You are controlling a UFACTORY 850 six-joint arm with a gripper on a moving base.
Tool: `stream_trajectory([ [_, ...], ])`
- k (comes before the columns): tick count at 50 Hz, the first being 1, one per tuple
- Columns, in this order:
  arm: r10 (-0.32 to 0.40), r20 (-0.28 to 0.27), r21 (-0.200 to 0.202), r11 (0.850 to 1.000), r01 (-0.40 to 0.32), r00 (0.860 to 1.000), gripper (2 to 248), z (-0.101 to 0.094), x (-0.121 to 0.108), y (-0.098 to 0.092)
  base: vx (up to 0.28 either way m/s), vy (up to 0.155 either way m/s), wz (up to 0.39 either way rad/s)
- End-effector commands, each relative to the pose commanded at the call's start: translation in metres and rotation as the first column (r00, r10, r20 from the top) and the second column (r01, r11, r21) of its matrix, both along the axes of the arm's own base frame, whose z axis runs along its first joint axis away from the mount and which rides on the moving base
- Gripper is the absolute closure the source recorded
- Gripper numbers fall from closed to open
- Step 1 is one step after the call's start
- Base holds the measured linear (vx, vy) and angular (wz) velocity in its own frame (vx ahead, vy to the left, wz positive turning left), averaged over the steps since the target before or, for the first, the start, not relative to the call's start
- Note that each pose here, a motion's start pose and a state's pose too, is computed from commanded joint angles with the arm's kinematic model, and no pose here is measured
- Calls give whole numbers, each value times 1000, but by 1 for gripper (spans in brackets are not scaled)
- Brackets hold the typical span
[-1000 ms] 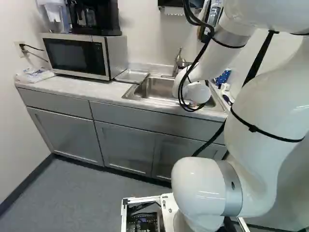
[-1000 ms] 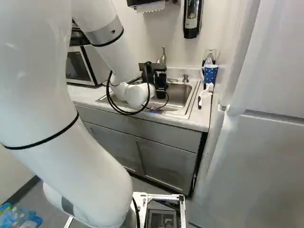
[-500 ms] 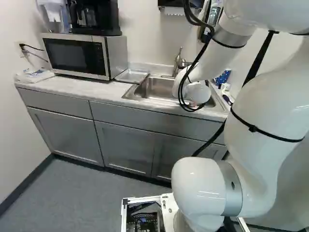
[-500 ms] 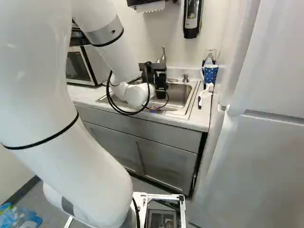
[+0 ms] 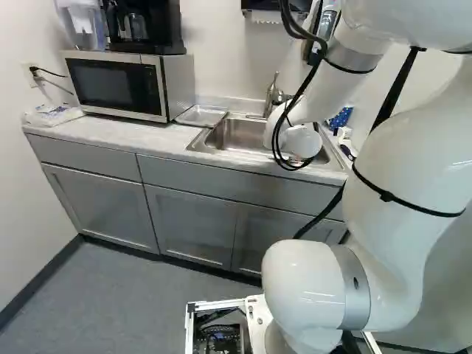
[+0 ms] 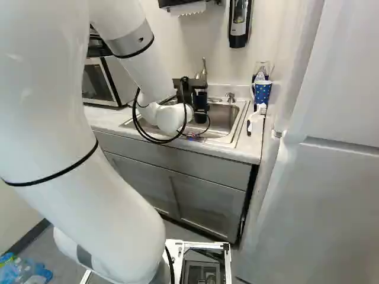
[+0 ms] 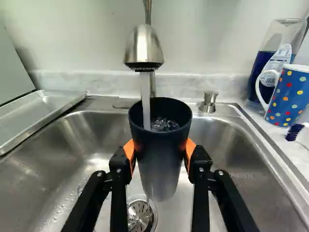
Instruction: Rinse the cup and place it in the tray
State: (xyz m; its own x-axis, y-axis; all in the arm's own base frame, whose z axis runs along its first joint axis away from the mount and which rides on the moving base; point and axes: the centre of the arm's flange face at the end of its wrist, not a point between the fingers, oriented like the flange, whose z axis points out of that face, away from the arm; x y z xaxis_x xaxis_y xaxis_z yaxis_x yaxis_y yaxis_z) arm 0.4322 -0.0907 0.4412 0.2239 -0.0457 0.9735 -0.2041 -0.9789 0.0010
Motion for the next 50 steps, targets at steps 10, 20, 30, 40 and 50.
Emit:
stream_trajectory([
  [10,7,0,0,1000,-7,1000,130,0,0,3,0,0,0],
  [20,15,0,0,1000,-15,1000,130,0,-1,7,0,0,0],
  [30,28,0,0,1000,-28,1000,130,0,0,12,0,0,0],
  [40,50,0,0,999,-50,999,130,0,7,21,0,0,0],
  [50,80,6,-1,997,-80,997,130,2,16,34,0,0,0],
])
